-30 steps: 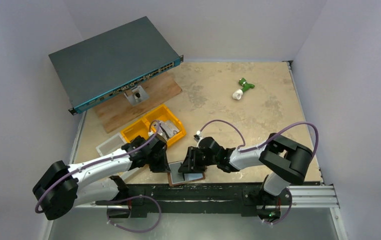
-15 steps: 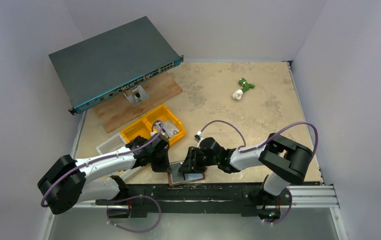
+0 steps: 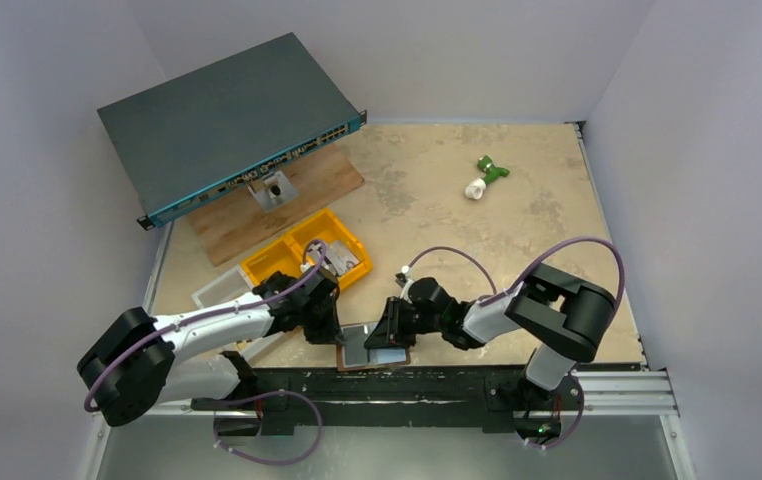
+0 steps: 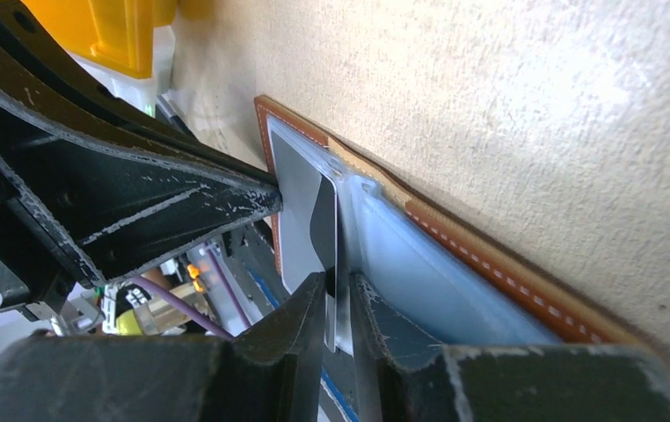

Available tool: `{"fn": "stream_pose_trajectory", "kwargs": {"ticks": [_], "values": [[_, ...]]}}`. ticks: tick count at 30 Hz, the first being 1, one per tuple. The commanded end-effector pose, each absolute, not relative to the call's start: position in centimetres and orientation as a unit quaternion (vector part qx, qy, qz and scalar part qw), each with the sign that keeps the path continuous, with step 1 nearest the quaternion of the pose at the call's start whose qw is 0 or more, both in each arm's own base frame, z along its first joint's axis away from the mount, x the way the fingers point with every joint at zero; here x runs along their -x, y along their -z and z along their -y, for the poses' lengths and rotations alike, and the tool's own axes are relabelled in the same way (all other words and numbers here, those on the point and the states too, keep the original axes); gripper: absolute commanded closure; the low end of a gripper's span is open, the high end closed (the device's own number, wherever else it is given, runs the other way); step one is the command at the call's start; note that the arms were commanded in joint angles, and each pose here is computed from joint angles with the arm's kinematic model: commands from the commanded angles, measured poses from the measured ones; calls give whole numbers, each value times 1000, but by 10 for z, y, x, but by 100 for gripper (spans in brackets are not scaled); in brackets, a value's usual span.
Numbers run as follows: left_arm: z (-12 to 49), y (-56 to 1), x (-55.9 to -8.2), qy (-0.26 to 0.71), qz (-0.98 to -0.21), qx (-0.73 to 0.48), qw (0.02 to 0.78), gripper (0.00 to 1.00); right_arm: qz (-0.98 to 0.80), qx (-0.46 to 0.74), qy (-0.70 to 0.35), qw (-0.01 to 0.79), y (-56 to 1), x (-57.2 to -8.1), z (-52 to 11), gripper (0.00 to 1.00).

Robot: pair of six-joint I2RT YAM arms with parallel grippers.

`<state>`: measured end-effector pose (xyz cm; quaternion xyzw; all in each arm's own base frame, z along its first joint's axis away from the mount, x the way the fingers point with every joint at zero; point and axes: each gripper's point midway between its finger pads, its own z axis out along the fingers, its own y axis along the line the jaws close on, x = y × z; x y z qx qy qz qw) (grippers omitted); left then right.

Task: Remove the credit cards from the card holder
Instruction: Remove the credit card from the card holder.

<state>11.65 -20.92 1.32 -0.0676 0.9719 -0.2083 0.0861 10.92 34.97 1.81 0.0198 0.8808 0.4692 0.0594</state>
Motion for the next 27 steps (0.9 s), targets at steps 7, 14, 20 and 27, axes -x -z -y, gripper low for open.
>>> {"fn": "stream_pose_trajectory", "kwargs": {"ticks": [7,14,20,27], "values": [[206,2,-110,188,-976,79,76,100,-885,-18,-463,50,-10,-103,-345,89],[199,6,-108,170,-978,94,76,100,-887,-11,-457,69,-19,-108,-344,82],[191,8,-107,152,-979,107,78,100,-887,-12,-457,70,-21,-108,-343,82],[186,11,-105,141,-980,116,76,100,-885,-10,-460,78,-30,-110,-343,81]]}}
